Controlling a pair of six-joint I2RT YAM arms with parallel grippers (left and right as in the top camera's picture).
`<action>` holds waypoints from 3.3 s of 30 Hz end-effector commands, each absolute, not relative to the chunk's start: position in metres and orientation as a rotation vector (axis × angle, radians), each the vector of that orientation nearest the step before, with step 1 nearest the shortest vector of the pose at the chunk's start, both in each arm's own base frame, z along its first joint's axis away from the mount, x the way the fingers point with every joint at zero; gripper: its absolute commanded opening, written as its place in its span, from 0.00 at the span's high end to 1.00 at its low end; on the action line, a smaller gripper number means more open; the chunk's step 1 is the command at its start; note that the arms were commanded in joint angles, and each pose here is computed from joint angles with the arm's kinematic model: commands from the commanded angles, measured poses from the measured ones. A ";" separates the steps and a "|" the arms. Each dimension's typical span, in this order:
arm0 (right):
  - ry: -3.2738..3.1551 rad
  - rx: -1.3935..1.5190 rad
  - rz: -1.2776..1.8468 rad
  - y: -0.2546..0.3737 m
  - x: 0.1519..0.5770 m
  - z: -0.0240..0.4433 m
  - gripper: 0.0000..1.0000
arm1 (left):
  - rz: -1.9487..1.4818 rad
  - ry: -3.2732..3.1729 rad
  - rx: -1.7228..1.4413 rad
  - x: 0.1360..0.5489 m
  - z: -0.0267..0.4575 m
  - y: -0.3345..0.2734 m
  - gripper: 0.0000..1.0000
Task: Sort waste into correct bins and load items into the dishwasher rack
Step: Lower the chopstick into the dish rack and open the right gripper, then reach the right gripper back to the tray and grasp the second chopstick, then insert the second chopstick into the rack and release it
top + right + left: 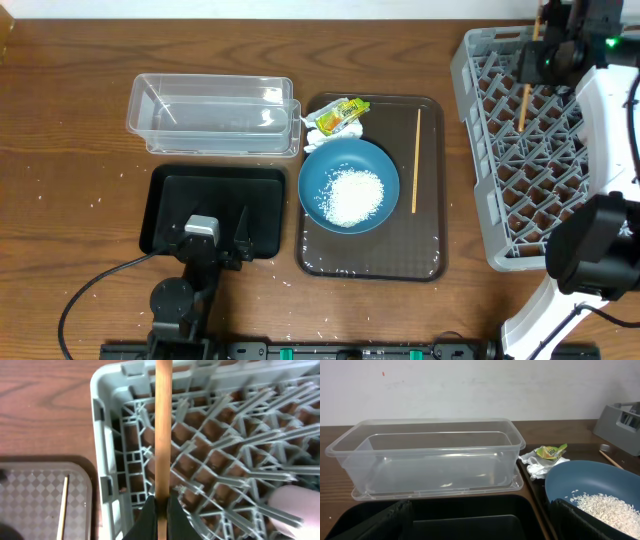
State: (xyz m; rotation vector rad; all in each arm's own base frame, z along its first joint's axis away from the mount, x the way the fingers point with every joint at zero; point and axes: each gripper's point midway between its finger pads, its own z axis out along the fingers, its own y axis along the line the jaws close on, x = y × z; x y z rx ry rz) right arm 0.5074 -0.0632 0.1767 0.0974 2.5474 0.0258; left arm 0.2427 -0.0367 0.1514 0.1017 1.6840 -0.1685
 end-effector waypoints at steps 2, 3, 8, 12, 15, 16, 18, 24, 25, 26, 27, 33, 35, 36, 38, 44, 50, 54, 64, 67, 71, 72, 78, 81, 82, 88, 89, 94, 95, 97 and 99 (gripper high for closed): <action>2.596 0.037 0.173 -0.042 0.502 0.144 0.99 | -0.175 1.733 0.110 0.242 0.135 -0.038 0.10; 2.598 0.032 0.191 -0.040 0.502 0.140 0.99 | -0.175 1.733 0.110 0.242 0.135 -0.038 0.10; 2.610 0.019 0.213 -0.033 0.499 0.126 0.88 | -0.175 1.733 0.110 0.242 0.135 -0.038 0.10; 2.610 0.015 0.215 -0.031 0.499 0.126 0.57 | -0.175 1.733 0.110 0.242 0.135 -0.038 0.10; 2.611 0.031 0.222 -0.030 0.498 0.127 0.37 | -0.175 1.733 0.110 0.242 0.135 -0.038 0.10; 2.613 0.045 0.235 -0.029 0.497 0.129 0.32 | -0.175 1.733 0.110 0.242 0.135 -0.038 0.10; 2.613 0.039 0.295 -0.021 0.492 0.135 0.31 | -0.175 1.733 0.110 0.242 0.135 -0.038 0.10; 2.594 0.036 0.481 0.010 0.477 0.162 0.30 | -0.175 1.733 0.110 0.242 0.135 -0.038 0.10; 2.603 0.057 0.495 0.015 0.475 0.163 0.30 | -0.174 1.733 0.110 0.242 0.135 -0.038 0.10; 2.615 0.068 0.507 0.020 0.472 0.162 0.30 | -0.174 1.733 0.110 0.242 0.135 -0.038 0.10; 2.630 0.068 0.519 0.028 0.470 0.161 0.30 | -0.175 1.733 0.110 0.242 0.135 -0.038 0.10; 2.754 0.071 0.440 0.069 0.453 0.135 0.41 | -0.175 1.733 0.110 0.242 0.135 -0.038 0.10; 2.784 0.105 0.341 0.075 0.451 0.121 0.46 | -0.175 1.733 0.110 0.242 0.135 -0.038 0.10; 2.795 0.129 0.287 0.078 0.449 0.114 0.48 | -0.175 1.733 0.110 0.242 0.135 -0.038 0.10; 2.814 0.181 0.169 0.082 0.445 0.096 0.49 | -0.175 1.733 0.110 0.242 0.135 -0.038 0.10; 2.824 0.259 -0.051 0.093 0.434 0.042 0.50 | -0.175 1.733 0.110 0.242 0.135 -0.038 0.10; 2.874 0.283 -0.093 0.097 0.426 0.008 0.53 | -0.174 1.733 0.110 0.242 0.135 -0.038 0.10; 2.909 0.285 -0.052 0.103 0.424 -0.010 0.57 | -0.175 1.733 0.110 0.242 0.135 -0.038 0.10; 2.926 0.286 0.060 0.115 0.427 -0.003 0.99 | -0.175 1.733 0.110 0.242 0.135 -0.038 0.10; 2.870 0.301 0.073 0.106 0.441 0.031 0.99 | -0.175 1.733 0.110 0.242 0.135 -0.038 0.10; 2.720 0.250 0.093 0.076 0.474 0.106 0.99 | -0.174 1.733 0.110 0.242 0.135 -0.038 0.10; 2.679 0.225 0.092 0.066 0.481 0.125 0.99 | -0.175 1.733 0.110 0.242 0.135 -0.038 0.10; 2.468 0.045 0.029 0.003 0.503 0.213 0.99 | -0.175 1.733 0.110 0.242 0.135 -0.038 0.10; 2.443 0.016 -0.011 -0.025 0.505 0.219 0.99 | -0.175 1.733 0.110 0.242 0.135 -0.038 0.10; 2.450 0.015 -0.013 -0.032 0.505 0.216 0.99 | -0.174 1.733 0.110 0.242 0.135 -0.038 0.10; 2.502 0.021 0.061 -0.048 0.507 0.185 0.99 | -0.174 1.733 0.110 0.242 0.135 -0.038 0.10; 2.514 0.012 0.077 -0.047 0.508 0.178 0.99 | -0.175 1.733 0.110 0.242 0.135 -0.038 0.10; 2.562 -0.013 0.158 -0.036 0.513 0.148 0.96 | -0.175 1.733 0.110 0.242 0.135 -0.038 0.10; 2.567 -0.016 0.161 -0.034 0.514 0.145 0.92 | -0.175 1.733 0.110 0.242 0.135 -0.038 0.10; 2.578 -0.020 0.165 -0.032 0.514 0.139 0.80 | -0.174 1.733 0.110 0.242 0.135 -0.038 0.10; 2.580 -0.022 0.167 -0.031 0.514 0.139 0.73 | -0.175 1.733 0.110 0.242 0.135 -0.038 0.10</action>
